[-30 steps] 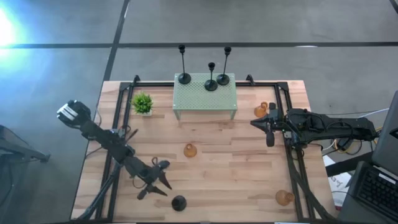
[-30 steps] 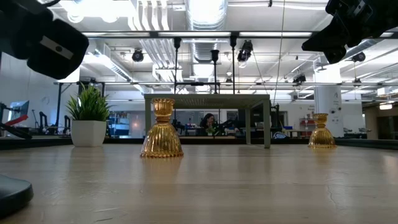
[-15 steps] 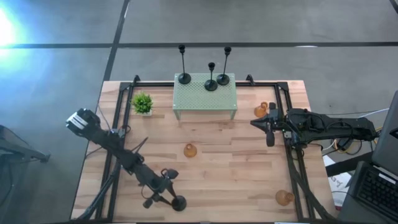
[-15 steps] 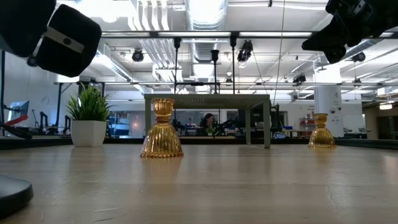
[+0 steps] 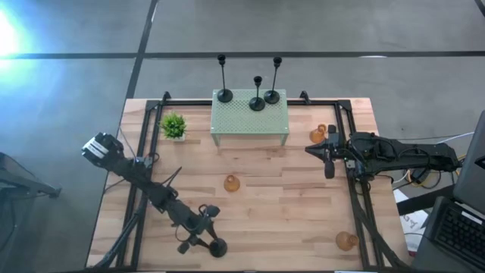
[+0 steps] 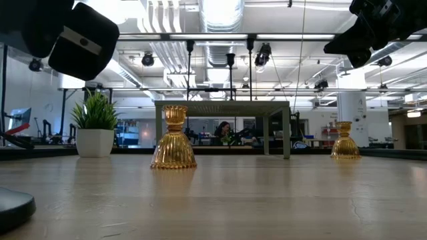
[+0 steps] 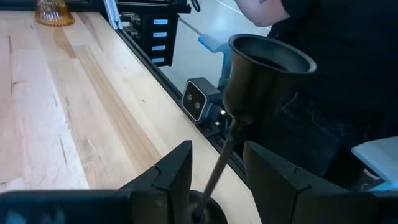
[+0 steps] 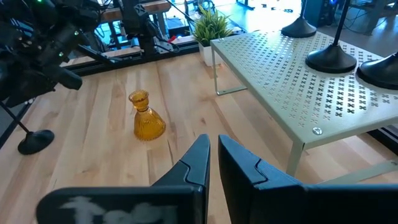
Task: Pick & Place candle stick holders
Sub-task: Put the black candle holder on the shelf aligned with the other black candle holders
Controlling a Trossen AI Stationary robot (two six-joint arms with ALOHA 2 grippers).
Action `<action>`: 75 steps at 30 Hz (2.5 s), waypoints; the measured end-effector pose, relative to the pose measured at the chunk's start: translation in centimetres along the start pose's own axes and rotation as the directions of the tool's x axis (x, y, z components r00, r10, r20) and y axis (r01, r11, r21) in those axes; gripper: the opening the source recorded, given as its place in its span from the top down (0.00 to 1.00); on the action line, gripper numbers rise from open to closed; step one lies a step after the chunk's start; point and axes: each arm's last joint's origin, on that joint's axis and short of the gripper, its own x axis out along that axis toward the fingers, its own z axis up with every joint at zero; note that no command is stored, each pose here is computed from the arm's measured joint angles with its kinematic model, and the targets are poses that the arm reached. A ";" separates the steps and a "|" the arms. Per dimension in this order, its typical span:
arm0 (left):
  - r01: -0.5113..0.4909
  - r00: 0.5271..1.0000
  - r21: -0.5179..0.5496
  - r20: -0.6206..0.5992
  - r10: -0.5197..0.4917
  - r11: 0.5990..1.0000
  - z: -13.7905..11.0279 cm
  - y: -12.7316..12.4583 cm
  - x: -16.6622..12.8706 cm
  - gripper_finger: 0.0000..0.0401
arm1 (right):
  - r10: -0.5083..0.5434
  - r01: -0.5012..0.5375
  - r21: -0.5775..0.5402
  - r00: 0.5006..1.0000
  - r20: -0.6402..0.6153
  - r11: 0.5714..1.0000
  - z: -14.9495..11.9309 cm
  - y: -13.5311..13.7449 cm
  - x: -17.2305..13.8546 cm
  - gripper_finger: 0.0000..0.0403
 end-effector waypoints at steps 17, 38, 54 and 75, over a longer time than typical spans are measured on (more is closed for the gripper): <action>0.087 0.996 0.057 0.000 -0.087 0.995 0.3 0.9 1.7 0.84 | 0.000 0.000 -0.003 1.000 0.000 1.000 0.0 0.0 0.0 0.93; -0.128 0.978 0.144 0.182 0.101 0.981 11.6 1.4 -2.9 0.95 | -0.075 0.076 -0.017 0.997 0.033 0.997 0.2 -0.2 0.0 0.93; -0.904 0.406 -0.030 0.248 0.880 0.426 19.5 14.2 -15.5 0.96 | -0.053 0.056 -0.017 0.988 0.142 0.998 1.3 0.0 -0.1 0.93; -0.937 0.247 -0.206 0.177 0.953 0.281 16.8 23.5 -19.5 0.96 | -0.056 0.066 -0.078 0.991 0.123 0.995 0.8 0.0 0.1 0.93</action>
